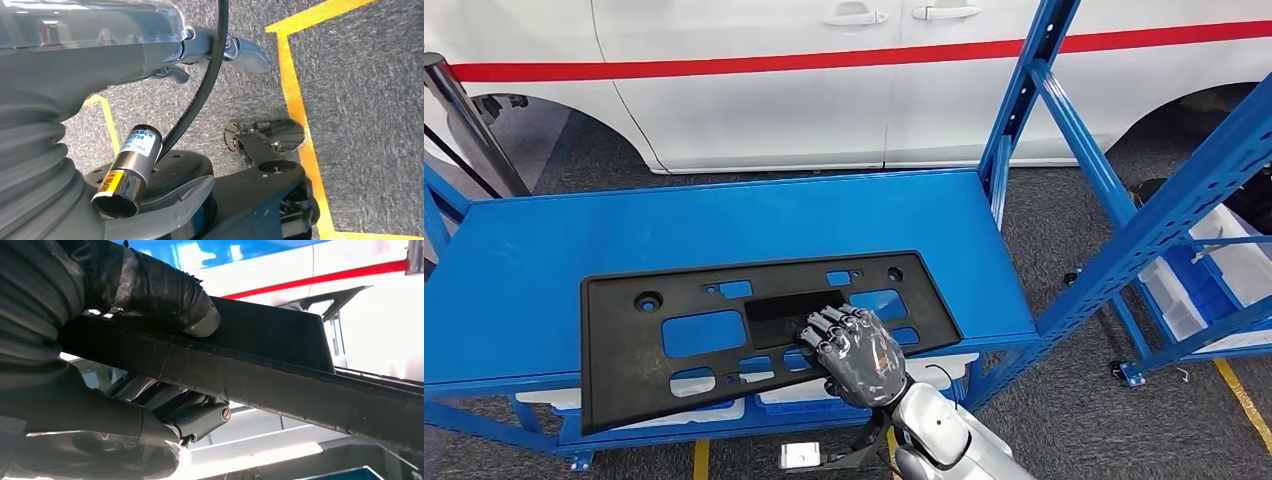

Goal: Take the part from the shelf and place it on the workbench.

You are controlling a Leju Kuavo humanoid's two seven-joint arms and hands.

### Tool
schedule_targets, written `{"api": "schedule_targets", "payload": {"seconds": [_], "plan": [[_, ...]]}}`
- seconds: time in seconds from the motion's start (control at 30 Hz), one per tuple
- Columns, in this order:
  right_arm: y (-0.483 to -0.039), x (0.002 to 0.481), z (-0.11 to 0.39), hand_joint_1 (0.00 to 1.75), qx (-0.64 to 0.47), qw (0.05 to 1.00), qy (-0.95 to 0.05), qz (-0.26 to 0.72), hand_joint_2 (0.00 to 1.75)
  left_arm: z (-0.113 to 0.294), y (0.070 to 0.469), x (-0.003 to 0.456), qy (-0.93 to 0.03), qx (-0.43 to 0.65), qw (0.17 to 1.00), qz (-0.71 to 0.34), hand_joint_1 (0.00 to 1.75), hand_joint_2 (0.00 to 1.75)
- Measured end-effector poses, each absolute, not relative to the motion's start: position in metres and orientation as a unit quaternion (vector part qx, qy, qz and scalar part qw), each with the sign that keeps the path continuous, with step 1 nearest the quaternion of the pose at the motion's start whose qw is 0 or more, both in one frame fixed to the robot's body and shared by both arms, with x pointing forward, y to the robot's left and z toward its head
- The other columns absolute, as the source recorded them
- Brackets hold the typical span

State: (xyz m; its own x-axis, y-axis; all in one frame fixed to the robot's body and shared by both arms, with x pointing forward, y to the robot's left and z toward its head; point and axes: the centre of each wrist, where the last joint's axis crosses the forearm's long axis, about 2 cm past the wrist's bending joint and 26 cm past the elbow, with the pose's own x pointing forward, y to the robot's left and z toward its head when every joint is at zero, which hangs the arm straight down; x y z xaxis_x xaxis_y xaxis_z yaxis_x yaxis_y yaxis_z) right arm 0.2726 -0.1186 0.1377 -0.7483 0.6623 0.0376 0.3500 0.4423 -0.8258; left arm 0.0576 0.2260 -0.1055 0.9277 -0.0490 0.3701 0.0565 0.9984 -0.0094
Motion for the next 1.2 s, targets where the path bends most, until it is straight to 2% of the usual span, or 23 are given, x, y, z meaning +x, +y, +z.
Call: {"api": "schedule_targets", "payload": {"seconds": [1.2], "plan": [[-0.1197,0.2735,0.1364,1.75,-0.302,0.186,-0.829,0.433,1.75,-0.104,0.2257,0.0672,-0.196,-0.009,0.979,-0.055,0.0,1.75]]}}
